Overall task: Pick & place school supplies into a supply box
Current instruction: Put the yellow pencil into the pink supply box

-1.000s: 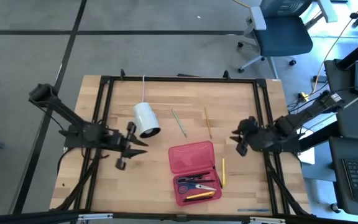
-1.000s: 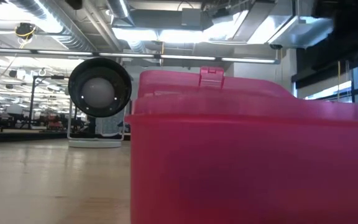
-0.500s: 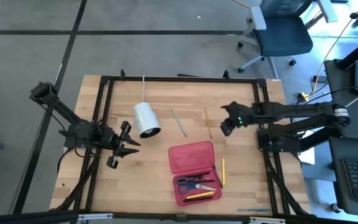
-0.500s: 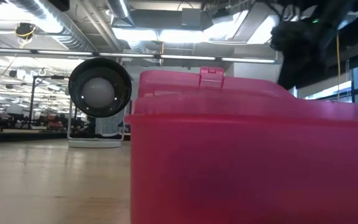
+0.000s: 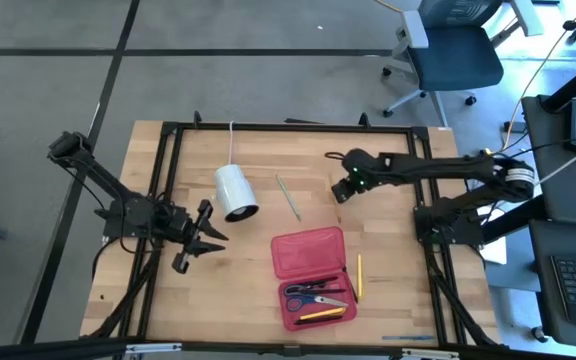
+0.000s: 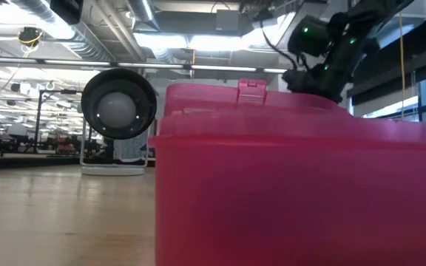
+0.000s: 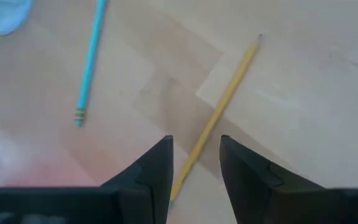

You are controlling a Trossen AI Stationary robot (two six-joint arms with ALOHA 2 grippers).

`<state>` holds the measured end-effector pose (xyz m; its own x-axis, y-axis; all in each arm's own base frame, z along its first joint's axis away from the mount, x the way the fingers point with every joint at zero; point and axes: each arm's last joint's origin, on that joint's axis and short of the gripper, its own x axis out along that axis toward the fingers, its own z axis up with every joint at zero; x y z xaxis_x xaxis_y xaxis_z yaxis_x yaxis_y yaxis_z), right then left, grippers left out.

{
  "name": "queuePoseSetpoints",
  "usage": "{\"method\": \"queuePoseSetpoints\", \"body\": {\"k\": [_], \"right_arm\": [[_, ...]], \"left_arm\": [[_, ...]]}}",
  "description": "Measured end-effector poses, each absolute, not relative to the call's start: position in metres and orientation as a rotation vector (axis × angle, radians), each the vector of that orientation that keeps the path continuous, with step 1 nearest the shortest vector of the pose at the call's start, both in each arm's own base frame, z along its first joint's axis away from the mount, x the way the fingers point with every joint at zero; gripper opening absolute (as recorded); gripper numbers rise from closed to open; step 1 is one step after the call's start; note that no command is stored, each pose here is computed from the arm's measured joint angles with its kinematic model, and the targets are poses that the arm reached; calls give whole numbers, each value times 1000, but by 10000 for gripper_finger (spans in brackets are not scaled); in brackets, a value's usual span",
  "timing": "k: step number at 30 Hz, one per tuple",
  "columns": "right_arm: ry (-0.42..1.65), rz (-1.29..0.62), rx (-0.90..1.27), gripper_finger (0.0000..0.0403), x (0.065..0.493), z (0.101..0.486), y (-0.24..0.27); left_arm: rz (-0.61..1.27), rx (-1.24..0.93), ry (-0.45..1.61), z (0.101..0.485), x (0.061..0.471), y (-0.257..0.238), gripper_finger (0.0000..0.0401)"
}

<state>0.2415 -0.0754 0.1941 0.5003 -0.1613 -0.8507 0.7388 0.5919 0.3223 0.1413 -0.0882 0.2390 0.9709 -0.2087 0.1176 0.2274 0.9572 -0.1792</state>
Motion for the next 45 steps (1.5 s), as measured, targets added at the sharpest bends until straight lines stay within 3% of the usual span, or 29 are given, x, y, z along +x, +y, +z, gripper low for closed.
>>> {"method": "queuePoseSetpoints", "body": {"k": [30,45], "right_arm": [[1089,-630,726,133,268,131,-68],[1204,-638,507,133,265,122,-57]], "left_arm": [[-235,-183,-68,236,142,-89,96],[-234,-179,-62,235,142,-89,95]]}}
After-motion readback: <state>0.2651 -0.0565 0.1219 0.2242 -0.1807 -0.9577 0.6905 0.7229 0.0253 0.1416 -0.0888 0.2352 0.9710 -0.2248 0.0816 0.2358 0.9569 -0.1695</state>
